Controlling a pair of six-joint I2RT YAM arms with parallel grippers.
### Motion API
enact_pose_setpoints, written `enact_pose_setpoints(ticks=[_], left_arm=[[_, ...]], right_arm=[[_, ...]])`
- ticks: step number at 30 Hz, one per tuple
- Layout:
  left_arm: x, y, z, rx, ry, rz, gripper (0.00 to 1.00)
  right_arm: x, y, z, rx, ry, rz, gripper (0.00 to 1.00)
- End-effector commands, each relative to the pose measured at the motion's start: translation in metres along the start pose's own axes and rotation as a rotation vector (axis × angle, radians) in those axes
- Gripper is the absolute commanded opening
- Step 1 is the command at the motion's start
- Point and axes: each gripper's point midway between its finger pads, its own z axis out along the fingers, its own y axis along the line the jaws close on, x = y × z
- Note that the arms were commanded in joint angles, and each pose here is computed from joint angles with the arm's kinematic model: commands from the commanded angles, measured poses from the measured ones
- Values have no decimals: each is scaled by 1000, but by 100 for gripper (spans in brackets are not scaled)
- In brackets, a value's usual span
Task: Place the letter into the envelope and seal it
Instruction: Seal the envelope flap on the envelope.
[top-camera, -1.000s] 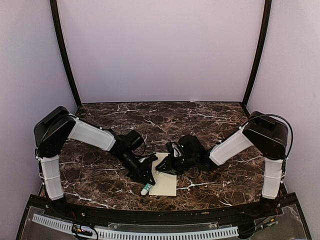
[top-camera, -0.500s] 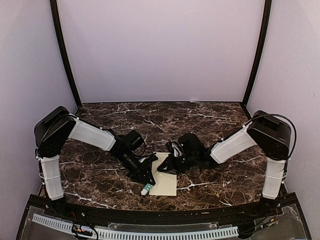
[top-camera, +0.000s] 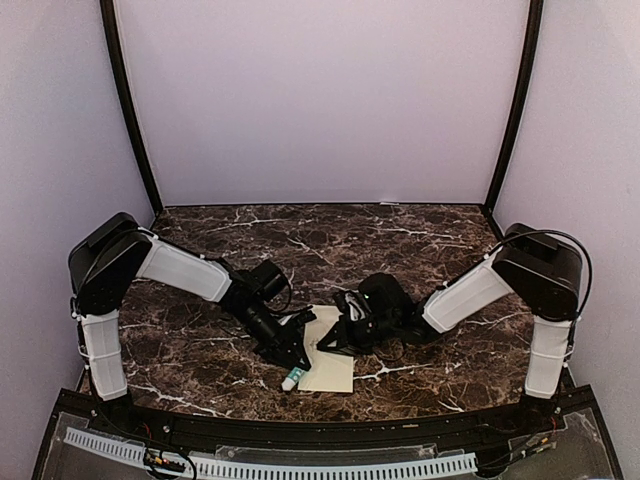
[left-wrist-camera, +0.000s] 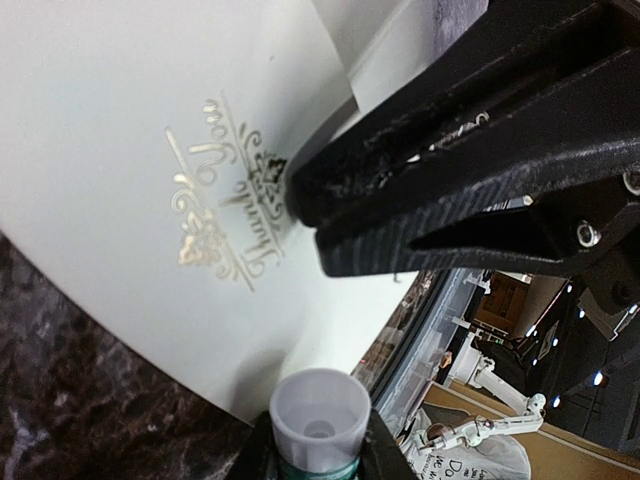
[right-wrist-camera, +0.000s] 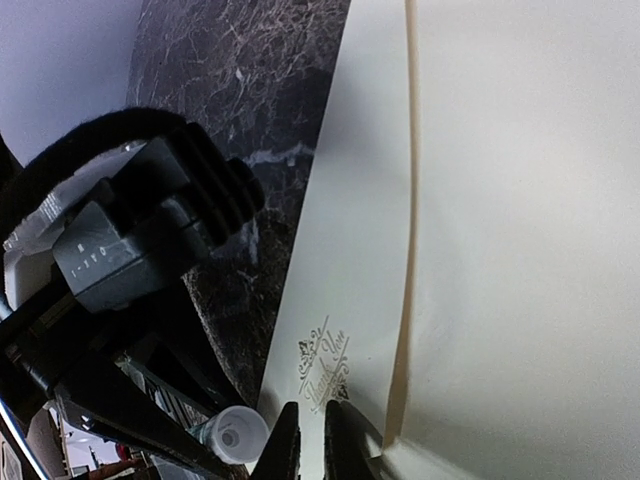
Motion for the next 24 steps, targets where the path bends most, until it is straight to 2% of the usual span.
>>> enact_pose_setpoints(ticks=[1,24], left_arm=[[9,24,7,-78,28,-52,0],[12,26,8,-76,39,-56,0]], right_arm=[[12,-5,1,16,32,10,8],[-41,-26,11,35,-49,17,7]])
